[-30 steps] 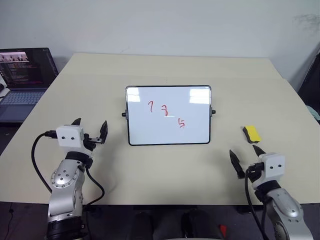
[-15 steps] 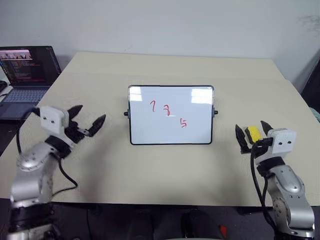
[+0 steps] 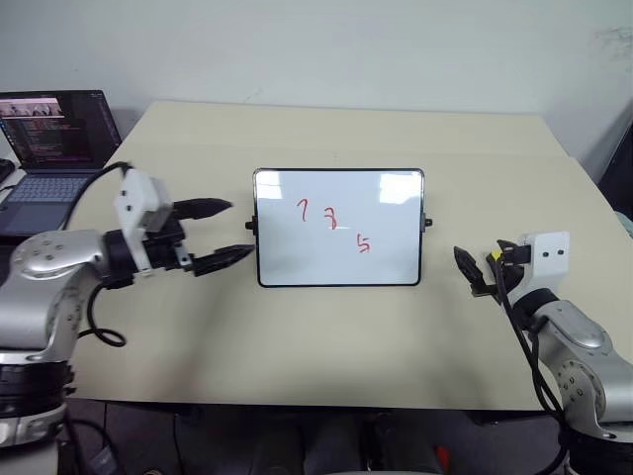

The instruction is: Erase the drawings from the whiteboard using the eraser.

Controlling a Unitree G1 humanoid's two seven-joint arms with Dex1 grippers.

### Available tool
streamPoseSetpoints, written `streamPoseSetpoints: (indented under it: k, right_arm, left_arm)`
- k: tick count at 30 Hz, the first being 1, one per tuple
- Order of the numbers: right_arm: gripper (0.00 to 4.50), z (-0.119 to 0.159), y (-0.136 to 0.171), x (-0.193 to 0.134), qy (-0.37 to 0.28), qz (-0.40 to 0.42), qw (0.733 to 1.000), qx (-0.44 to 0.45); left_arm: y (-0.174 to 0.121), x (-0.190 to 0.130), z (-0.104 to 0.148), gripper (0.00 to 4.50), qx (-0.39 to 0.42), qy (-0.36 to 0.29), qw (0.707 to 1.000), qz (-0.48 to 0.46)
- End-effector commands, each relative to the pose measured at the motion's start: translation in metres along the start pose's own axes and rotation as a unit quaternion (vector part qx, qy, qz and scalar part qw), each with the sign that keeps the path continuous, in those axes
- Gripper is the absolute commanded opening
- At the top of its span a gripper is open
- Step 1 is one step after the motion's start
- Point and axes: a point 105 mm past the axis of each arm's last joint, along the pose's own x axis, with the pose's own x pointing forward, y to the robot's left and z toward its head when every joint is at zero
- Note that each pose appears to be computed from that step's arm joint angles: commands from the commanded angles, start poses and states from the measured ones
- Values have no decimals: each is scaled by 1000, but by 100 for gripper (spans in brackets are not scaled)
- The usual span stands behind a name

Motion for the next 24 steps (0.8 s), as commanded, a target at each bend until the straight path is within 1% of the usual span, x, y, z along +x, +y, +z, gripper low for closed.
streamPoseSetpoints:
  k: [1, 3, 6, 8, 13, 19, 24]
  right_arm:
    - [450, 9, 0, 5, 0, -5, 1000, -10]
    - [450, 8, -2, 7, 7, -7, 1000, -10]
    - [450, 4, -15, 9, 19, -35, 999, -5]
    - [450, -1, -21, 11, 27, -41, 999, 0]
    - [450, -7, -44, 19, 31, -85, 996, 6]
    - [450, 0, -53, 29, 19, -88, 996, 4]
    - [450, -7, -68, 41, 41, -89, 995, 18]
  left_arm:
    - [-19, 26, 2, 447, 7, -13, 998, -55]
    - [-25, 37, 1, 447, 8, -18, 998, -67]
    - [-26, 59, 10, 447, 9, -43, 996, -83]
    - [-31, 70, 12, 447, 18, -45, 993, -106]
    - [-38, 99, 21, 447, 38, -51, 989, -131]
    - [-48, 117, 31, 447, 39, -72, 985, -150]
    - [-50, 121, 31, 447, 41, -73, 985, -152]
